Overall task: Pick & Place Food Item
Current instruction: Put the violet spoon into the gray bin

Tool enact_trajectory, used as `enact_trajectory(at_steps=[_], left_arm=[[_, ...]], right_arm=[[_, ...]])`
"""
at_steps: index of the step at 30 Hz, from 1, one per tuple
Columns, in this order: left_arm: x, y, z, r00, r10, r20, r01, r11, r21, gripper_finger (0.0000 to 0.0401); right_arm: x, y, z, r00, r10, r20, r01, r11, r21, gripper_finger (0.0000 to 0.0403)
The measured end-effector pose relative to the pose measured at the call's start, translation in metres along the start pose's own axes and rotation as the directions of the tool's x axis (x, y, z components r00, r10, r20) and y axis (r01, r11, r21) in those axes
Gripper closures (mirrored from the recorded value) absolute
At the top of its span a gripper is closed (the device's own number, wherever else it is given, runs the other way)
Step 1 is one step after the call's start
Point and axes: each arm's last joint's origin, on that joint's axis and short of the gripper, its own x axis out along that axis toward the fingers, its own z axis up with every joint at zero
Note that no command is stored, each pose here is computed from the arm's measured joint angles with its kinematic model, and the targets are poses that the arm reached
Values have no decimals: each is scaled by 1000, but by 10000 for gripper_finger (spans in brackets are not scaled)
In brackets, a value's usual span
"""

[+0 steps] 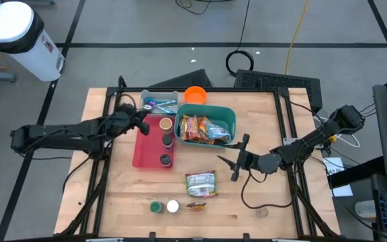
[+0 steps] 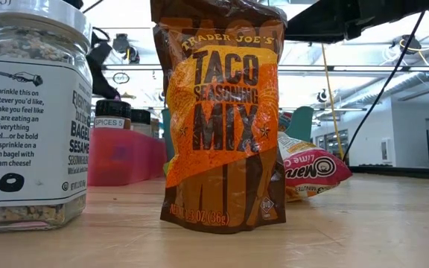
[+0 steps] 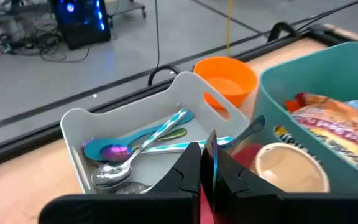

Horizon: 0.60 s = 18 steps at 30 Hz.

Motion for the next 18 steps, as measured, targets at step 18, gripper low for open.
enact_trajectory(at_steps=[18], left_arm=[[38, -3, 6, 997, 62, 43, -62, 998, -4, 396]], right_arm=[[0, 0, -2, 1000, 3, -15, -3, 1000, 1, 218]])
